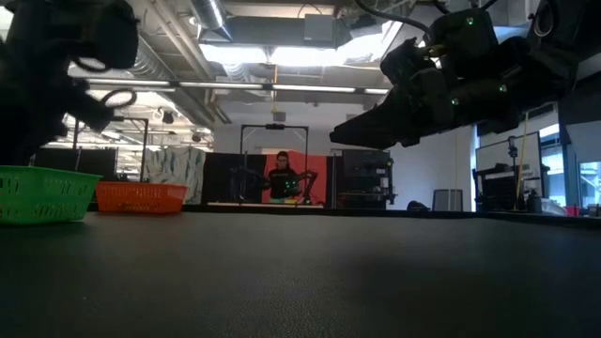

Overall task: Sort crayons
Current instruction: Put the yellow crayon into the green bin

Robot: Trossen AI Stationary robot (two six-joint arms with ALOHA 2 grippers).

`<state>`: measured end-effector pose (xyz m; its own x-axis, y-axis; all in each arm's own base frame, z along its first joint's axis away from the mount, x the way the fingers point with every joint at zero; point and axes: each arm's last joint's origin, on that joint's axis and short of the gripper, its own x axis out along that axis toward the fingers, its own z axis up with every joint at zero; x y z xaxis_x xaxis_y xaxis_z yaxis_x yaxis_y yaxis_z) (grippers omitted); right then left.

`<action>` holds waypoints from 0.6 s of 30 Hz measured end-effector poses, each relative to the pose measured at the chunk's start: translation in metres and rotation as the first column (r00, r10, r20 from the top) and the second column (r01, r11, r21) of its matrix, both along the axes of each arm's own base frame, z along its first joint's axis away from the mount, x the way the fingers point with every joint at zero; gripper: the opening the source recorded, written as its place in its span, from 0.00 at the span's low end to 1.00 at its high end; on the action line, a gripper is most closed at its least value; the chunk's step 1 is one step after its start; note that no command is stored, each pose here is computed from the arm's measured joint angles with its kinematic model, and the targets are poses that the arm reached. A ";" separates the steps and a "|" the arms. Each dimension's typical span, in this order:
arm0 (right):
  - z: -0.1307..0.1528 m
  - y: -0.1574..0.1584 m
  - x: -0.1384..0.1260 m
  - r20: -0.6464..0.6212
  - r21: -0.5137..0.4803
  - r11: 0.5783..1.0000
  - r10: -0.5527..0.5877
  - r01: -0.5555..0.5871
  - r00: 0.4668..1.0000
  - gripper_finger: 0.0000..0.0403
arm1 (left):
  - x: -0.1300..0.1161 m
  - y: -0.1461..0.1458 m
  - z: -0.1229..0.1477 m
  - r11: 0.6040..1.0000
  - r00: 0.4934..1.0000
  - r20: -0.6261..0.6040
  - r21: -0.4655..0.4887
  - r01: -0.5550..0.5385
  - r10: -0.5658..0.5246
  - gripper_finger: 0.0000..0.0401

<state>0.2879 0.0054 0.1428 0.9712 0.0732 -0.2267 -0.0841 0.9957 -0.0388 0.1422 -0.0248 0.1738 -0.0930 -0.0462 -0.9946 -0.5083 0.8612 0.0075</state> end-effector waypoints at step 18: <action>0.040 0.029 0.002 -0.253 0.017 1.000 -0.005 0.009 0.967 0.47 | 0.081 -0.011 0.044 0.899 0.503 0.748 0.403 0.174 -0.432 0.27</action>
